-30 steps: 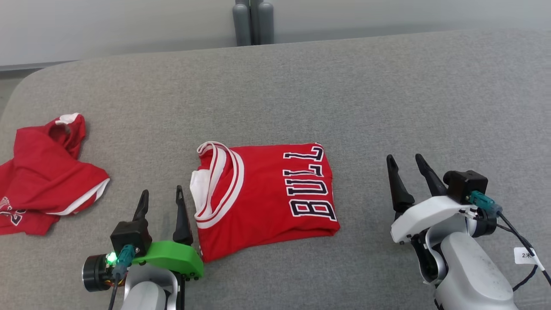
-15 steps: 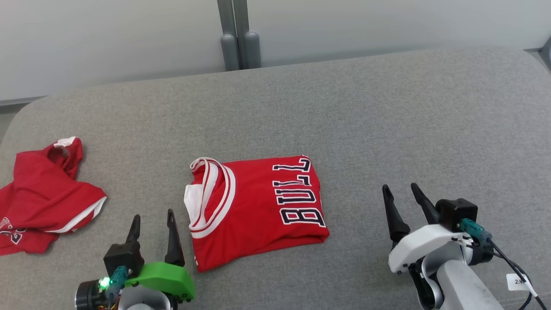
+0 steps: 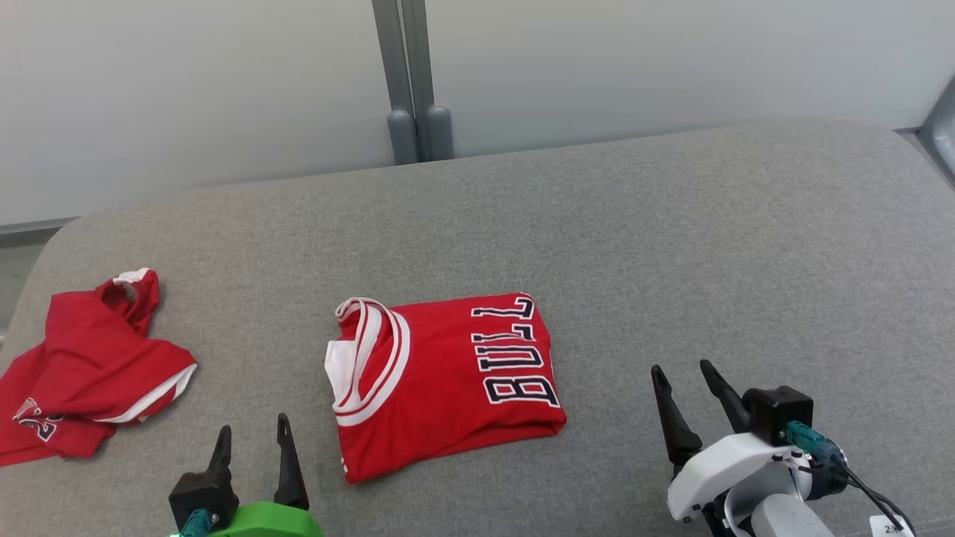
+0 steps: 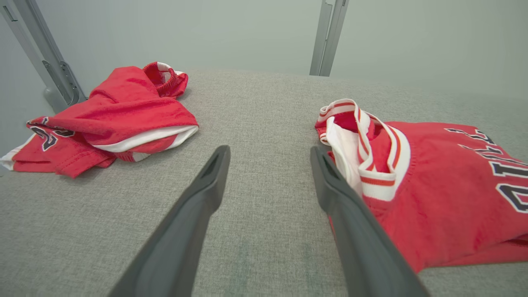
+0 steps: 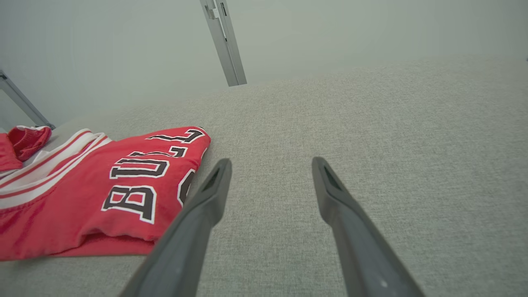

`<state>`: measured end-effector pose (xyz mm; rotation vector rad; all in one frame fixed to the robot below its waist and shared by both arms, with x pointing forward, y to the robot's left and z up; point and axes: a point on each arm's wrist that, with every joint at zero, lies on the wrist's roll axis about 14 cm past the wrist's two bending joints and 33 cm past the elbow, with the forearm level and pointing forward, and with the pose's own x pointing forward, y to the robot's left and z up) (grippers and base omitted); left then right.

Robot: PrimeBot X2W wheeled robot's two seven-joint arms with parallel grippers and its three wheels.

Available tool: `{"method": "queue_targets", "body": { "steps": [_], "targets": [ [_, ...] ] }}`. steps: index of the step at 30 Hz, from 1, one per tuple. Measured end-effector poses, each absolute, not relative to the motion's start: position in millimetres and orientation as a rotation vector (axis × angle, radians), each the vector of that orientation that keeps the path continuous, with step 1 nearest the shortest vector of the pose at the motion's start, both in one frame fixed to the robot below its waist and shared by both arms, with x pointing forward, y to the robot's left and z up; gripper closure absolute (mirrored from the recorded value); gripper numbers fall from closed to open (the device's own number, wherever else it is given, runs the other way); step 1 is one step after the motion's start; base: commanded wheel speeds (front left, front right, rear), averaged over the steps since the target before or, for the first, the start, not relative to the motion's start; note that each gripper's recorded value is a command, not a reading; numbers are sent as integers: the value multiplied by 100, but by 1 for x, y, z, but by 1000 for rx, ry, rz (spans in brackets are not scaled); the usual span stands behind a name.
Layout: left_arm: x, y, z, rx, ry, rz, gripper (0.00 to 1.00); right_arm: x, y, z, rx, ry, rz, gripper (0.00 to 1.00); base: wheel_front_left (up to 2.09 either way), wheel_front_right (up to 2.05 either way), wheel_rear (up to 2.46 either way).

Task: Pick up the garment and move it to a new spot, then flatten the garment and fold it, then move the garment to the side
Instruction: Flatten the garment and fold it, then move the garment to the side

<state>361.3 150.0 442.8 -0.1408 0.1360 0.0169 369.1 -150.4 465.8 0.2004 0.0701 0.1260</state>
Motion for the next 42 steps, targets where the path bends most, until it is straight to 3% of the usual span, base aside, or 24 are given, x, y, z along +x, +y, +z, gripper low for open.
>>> {"method": "queue_targets", "body": {
  "steps": [17,31,40,41,42],
  "targets": [
    [351,155,430,-181,178,46,0,372,-125,453,200,118,198,0,0,0,0],
    [353,177,412,-176,230,122,0,437,-67,447,81,159,382,0,0,0,0],
    [344,196,403,-174,262,191,0,431,-37,389,35,354,481,0,0,0,0],
    [344,198,403,-172,261,201,0,433,-34,386,24,366,492,19,0,0,0],
    [344,200,402,-172,262,205,0,433,-32,384,20,373,497,69,0,0,0]
  ]
}}
